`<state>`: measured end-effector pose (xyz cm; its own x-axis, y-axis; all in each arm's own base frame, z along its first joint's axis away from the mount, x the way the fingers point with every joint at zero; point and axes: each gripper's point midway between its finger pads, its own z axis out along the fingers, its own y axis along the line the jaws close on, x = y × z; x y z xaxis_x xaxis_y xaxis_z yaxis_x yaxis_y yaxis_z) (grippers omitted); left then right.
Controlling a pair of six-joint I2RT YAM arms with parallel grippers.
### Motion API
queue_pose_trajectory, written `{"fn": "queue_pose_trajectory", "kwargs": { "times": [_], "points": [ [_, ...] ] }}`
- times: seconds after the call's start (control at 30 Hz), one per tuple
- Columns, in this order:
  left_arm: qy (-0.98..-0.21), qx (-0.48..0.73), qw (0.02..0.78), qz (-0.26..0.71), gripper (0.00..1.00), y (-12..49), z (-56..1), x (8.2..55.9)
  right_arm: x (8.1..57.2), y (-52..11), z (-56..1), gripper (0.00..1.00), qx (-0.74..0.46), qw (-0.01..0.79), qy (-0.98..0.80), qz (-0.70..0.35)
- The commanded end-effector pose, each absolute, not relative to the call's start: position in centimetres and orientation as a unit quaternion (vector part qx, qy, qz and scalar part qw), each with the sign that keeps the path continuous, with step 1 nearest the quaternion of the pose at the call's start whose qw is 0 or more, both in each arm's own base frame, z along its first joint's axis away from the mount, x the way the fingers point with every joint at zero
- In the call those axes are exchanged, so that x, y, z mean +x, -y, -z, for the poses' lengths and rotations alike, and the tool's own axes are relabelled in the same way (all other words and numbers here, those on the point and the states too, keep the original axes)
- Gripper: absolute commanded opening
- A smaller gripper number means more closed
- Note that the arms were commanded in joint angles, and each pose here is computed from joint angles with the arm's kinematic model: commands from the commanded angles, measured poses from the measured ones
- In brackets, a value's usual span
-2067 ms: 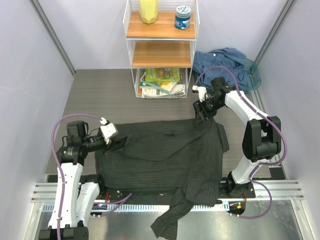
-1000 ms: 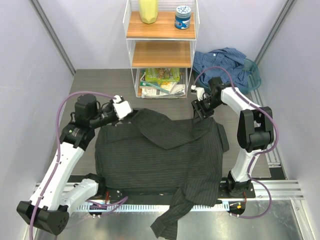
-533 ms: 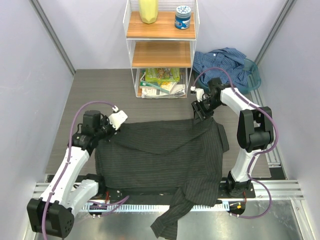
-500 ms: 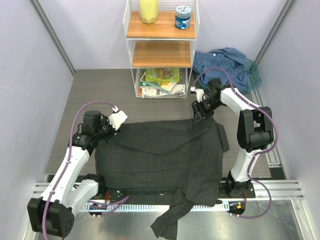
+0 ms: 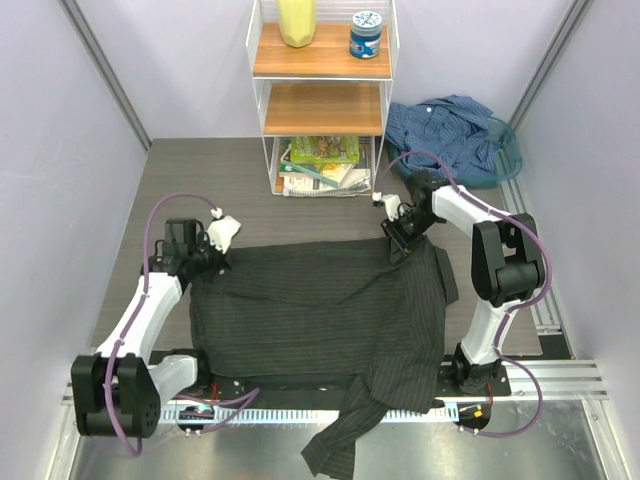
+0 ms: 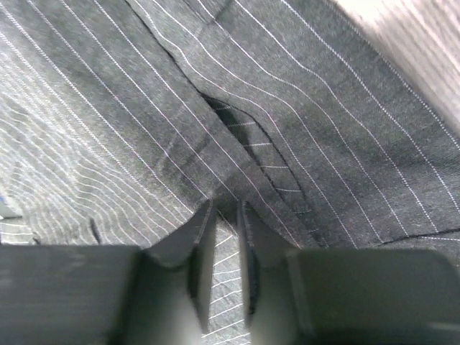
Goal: Fold and stack the long sleeve shirts
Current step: Fold the shirt
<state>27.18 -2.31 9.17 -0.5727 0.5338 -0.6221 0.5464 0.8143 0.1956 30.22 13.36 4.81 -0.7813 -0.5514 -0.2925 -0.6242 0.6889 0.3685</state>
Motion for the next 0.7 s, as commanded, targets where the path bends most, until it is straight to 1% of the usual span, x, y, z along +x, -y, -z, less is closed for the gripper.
{"fn": "queue_pose_trajectory", "kwargs": {
  "times": [0.0, 0.07, 0.13, 0.2, 0.27, 0.3, 0.33, 0.37, 0.4, 0.43, 0.53, 0.6, 0.67],
  "points": [
    [-0.903, 0.274, 0.330, -0.009, 0.06, 0.9, -7.7, 27.7, 30.9, -12.6, -5.6, 0.22, -0.336, 0.107, -0.914, -0.198],
    [-0.922, 0.250, 0.294, -0.019, 0.19, -1.0, -6.8, 27.1, 30.9, -12.4, -5.5, 0.21, -0.338, 0.108, -0.915, -0.194],
    [-0.934, 0.222, 0.279, -0.026, 0.33, -2.8, -7.0, 27.2, 31.1, -12.3, -6.2, 0.21, -0.339, 0.118, -0.914, -0.188],
    [-0.941, 0.206, 0.268, -0.024, 0.37, -3.9, -7.4, 27.0, 31.4, -12.2, -7.3, 0.23, -0.339, 0.132, -0.914, -0.180],
    [-0.938, 0.198, 0.285, -0.024, 0.40, -4.8, -9.2, 28.0, 32.0, -12.3, -8.6, 0.25, -0.338, 0.149, -0.912, -0.177],
    [-0.933, 0.205, 0.297, -0.018, 0.41, -4.5, -10.1, 28.5, 32.2, -12.4, -9.2, 0.27, -0.335, 0.155, -0.912, -0.177],
    [-0.930, 0.218, 0.297, -0.002, 0.46, -3.9, -10.8, 28.4, 32.4, -12.7, -10.2, 0.30, -0.335, 0.166, -0.910, -0.182],
    [-0.916, 0.235, 0.325, 0.030, 0.49, -2.4, -12.7, 29.3, 32.5, -12.9, -10.6, 0.32, -0.333, 0.170, -0.910, -0.182],
    [-0.913, 0.242, 0.326, 0.042, 0.52, -1.8, -13.3, 29.4, 32.5, -13.1, -10.9, 0.32, -0.331, 0.173, -0.909, -0.183],
    [-0.912, 0.260, 0.310, 0.067, 0.54, -0.2, -13.3, 28.6, 32.1, -13.6, -11.3, 0.33, -0.334, 0.172, -0.907, -0.190],
    [-0.914, 0.280, 0.277, 0.098, 0.55, 2.3, -12.4, 27.6, 31.0, -14.7, -10.4, 0.32, -0.343, 0.158, -0.906, -0.191],
    [-0.923, 0.289, 0.234, 0.104, 0.55, 3.1, -9.9, 26.2, 30.7, -14.6, -9.0, 0.32, -0.345, 0.146, -0.909, -0.181],
    [-0.931, 0.280, 0.211, 0.098, 0.55, 2.9, -8.4, 25.8, 30.8, -13.8, -7.5, 0.32, -0.342, 0.132, -0.917, -0.156]
  ]
}}
